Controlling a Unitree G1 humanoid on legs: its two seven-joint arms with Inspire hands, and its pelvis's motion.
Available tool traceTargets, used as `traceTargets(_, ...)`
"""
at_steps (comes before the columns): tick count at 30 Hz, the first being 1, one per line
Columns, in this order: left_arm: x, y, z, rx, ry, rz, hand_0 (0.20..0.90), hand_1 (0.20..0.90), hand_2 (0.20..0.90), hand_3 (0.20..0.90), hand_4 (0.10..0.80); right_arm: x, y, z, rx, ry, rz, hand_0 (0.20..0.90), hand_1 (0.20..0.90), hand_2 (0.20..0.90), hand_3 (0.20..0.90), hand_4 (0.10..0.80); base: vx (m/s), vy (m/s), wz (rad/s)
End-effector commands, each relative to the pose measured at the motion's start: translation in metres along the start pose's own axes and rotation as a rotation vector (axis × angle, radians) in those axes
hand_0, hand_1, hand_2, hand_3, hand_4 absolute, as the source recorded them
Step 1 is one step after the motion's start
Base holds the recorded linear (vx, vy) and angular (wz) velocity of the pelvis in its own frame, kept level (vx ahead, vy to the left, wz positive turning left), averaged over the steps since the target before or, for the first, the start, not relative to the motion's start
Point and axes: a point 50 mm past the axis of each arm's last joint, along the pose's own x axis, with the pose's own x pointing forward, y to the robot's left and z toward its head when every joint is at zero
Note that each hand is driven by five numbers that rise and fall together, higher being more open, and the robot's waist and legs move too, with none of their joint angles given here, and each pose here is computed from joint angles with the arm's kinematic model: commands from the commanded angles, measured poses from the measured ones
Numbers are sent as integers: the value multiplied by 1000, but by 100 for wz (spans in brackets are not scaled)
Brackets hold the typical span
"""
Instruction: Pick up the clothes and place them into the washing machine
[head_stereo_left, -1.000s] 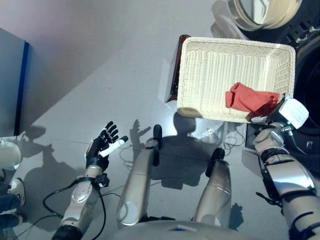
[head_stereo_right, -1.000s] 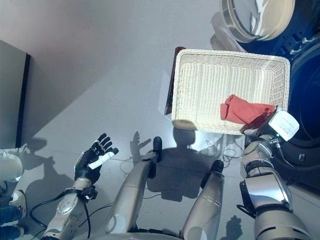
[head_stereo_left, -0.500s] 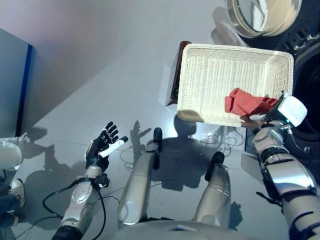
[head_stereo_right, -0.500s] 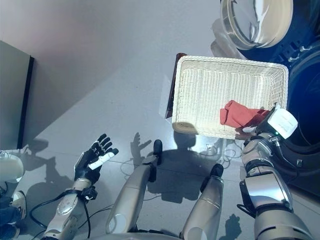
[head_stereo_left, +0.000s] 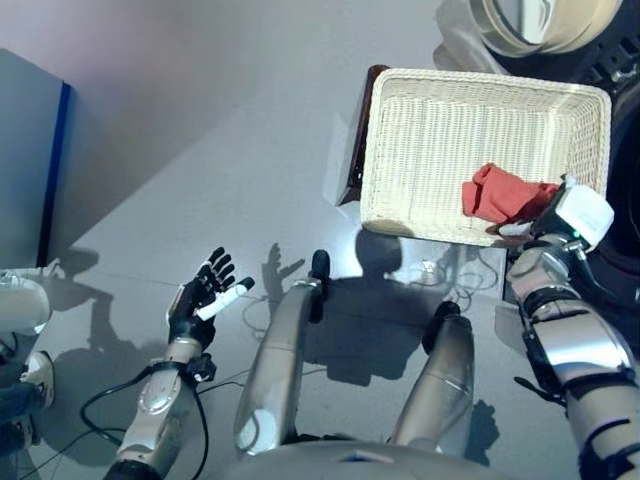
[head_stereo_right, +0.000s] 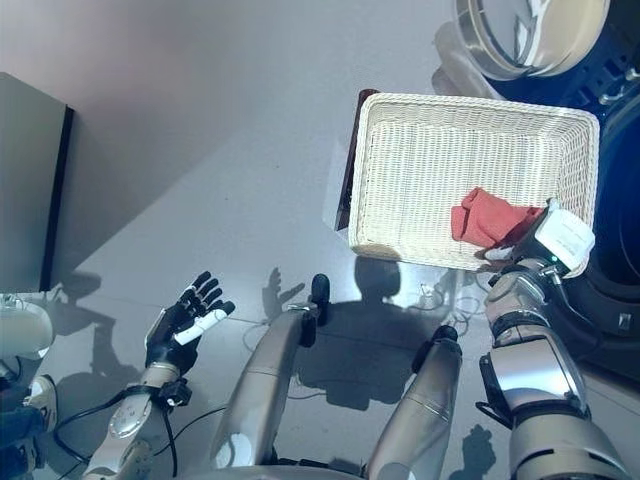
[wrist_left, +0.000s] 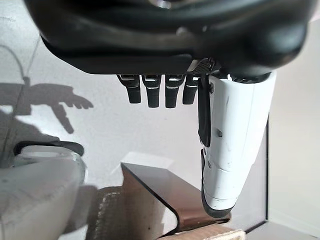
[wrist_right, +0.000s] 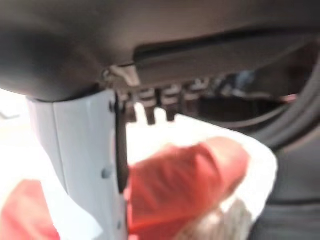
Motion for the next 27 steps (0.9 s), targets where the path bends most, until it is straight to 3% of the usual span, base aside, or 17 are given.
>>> traceTargets(1,-9,11,21,13,-110,22,900,900,900,900,800,27,-48,-10,-14,11,-170,282,282,282,282,359,0,0,0)
traceTargets(2,-10,11,20,12,-107,25,900,900,900,900,800,27,-49,-11,-15,16,-171,200,200,200,200,300,0,0,0)
traceTargets(19,-11,18,22,21,-108,57,900,900,900,900,800,25,-46,-13,130,95,-189,200,200,200,200,300,0,0,0)
traceTargets(27,-13,25,19,23,-100,114,900,900,900,900,800,13,-30,-20,492,236,-222,200,200,200,200,300,-23,-1,0)
